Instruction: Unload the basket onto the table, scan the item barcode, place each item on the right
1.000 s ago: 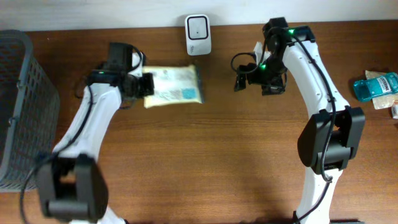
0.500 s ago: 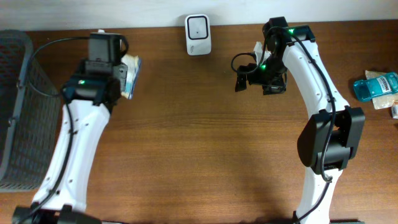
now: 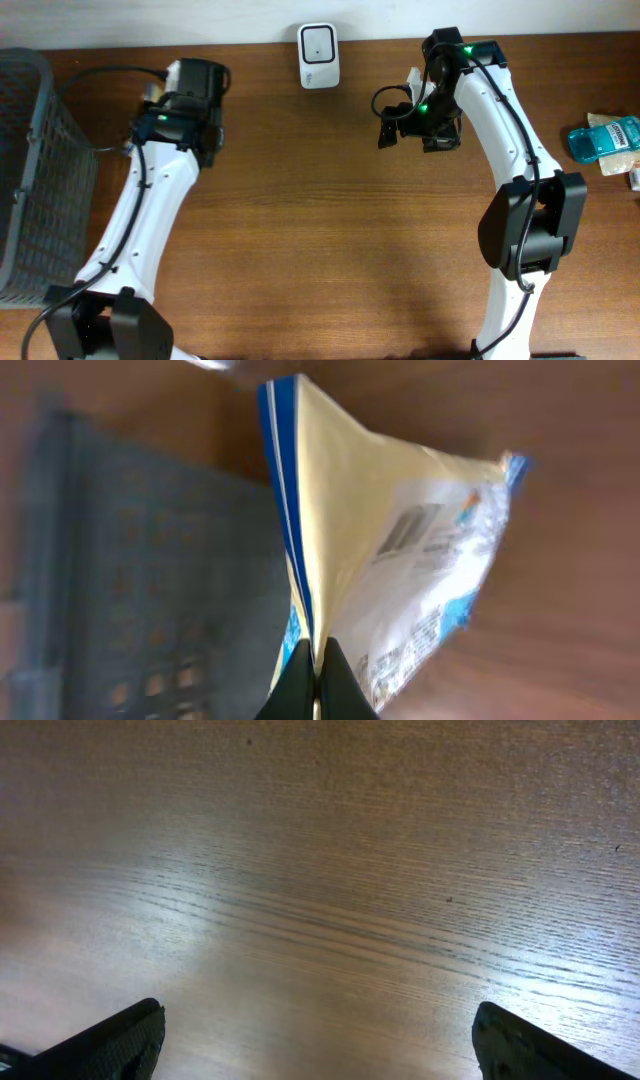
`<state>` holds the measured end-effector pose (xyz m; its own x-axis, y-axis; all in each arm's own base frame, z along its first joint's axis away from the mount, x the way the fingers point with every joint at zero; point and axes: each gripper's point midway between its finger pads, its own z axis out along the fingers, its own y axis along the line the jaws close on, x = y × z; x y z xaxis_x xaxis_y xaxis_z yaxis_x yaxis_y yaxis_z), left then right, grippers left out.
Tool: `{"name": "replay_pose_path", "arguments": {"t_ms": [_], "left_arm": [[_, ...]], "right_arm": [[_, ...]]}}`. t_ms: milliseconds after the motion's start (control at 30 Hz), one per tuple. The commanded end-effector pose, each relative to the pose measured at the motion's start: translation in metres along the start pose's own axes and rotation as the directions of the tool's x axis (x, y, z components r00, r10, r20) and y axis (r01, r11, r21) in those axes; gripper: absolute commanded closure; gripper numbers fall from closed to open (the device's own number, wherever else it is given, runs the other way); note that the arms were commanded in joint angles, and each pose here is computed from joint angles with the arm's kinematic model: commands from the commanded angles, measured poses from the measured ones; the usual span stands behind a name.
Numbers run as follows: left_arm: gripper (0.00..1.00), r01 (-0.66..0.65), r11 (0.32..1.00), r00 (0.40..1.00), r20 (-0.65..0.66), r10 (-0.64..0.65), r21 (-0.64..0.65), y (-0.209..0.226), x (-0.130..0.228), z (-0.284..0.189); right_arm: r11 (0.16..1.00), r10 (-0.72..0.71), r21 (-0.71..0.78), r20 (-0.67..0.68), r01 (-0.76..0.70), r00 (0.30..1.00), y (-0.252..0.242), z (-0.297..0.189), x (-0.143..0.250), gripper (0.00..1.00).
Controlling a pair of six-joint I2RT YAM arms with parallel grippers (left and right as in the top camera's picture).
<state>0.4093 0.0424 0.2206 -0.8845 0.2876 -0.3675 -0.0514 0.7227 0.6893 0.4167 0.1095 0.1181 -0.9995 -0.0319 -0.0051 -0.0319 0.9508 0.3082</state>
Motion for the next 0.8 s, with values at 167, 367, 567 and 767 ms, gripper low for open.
{"name": "replay_pose_path", "arguments": {"t_ms": [167,367,567,767], "left_arm": [[1.00,-0.074,0.913,0.996,-0.013,0.087,0.401,-0.149,0.001,-0.025],[0.91,-0.102,0.718,0.991,0.005,0.136,0.689,-0.235,0.011,-0.078],[0.21,-0.103,0.480,0.990,0.042,0.135,0.871,-0.271,0.009,-0.129],[0.10,-0.021,0.434,1.000,0.029,-0.011,0.901,-0.220,-0.042,-0.137]], "right_arm": [[0.999,-0.031,0.009,0.006,0.031,1.000,0.002,-0.007,0.001,0.01],[1.000,0.000,0.005,0.008,0.000,1.000,-0.009,-0.013,0.001,0.01],[0.997,0.058,-0.044,0.032,-0.057,0.998,-0.019,-0.044,-0.002,0.02],[0.971,-0.080,-0.221,0.073,0.095,0.994,0.020,-0.061,-0.004,0.00]]}}
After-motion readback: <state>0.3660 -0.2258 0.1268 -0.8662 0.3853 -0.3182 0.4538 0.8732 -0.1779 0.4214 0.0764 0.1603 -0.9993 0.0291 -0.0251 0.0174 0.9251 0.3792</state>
